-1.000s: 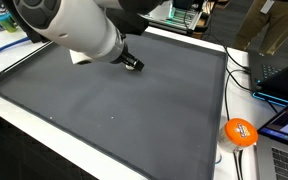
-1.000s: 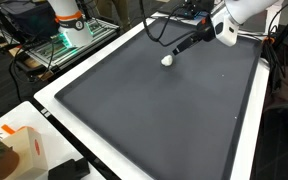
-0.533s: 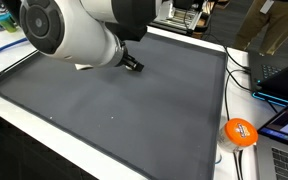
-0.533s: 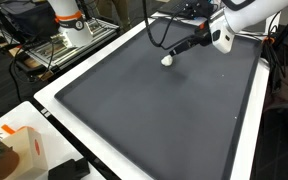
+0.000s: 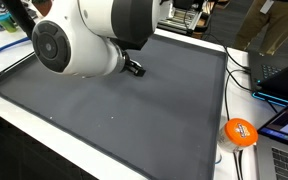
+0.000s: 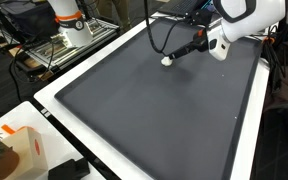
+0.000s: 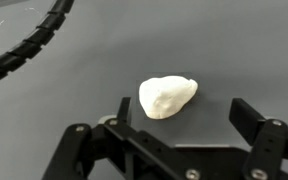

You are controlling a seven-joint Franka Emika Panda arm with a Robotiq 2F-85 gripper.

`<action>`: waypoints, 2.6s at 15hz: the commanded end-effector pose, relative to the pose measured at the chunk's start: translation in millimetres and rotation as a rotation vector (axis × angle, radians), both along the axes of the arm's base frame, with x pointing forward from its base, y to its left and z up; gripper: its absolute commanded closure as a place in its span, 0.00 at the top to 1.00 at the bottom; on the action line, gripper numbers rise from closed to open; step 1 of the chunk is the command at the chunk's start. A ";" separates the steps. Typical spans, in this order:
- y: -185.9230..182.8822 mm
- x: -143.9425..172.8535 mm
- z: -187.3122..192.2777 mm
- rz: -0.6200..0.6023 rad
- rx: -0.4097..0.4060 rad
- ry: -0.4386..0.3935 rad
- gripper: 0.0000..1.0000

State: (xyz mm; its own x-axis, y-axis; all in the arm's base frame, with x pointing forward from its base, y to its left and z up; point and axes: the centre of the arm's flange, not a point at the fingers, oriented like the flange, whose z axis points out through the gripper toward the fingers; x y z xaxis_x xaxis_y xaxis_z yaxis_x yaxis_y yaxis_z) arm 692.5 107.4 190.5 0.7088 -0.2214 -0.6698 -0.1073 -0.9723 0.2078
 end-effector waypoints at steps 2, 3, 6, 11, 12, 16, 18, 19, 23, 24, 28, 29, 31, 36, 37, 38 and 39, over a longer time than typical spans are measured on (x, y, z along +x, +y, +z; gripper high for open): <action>4.9 25.6 -14.6 -0.032 0.006 0.053 1.00; 5.0 25.3 -15.9 -0.031 0.007 0.060 1.00; 4.8 24.2 -18.4 -0.027 0.005 0.080 1.00; 0.3 11.9 -2.9 -0.005 0.029 0.090 1.00; -2.1 7.7 2.8 -0.002 0.038 0.082 1.00; -15.0 -16.7 23.6 -0.009 0.073 0.023 1.00; -19.7 -25.7 31.0 -0.036 0.094 -0.018 1.00; -20.9 -28.1 33.9 -0.051 0.112 -0.045 1.00; -29.1 -38.9 32.0 -0.045 0.174 -0.139 1.00; -35.2 -42.3 28.9 -0.021 0.174 -0.168 1.00; -45.7 -39.0 23.8 -0.011 0.211 -0.340 1.00; -47.9 -36.0 26.4 -0.013 0.221 -0.377 1.00; -37.8 39.9 22.3 -0.015 0.191 -0.344 1.00; -31.6 40.4 24.9 -0.003 0.183 -0.351 1.00; -29.6 39.7 24.7 -0.011 0.173 -0.351 1.00; -27.9 37.5 26.3 -0.014 0.171 -0.355 1.00; -27.6 35.1 27.8 -0.014 0.161 -0.350 1.00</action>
State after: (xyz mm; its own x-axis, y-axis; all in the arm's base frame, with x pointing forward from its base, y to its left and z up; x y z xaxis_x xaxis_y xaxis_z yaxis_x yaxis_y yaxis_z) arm 732.8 76.4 214.2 0.8994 -0.1234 -0.4192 -0.1476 -0.9887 -0.0256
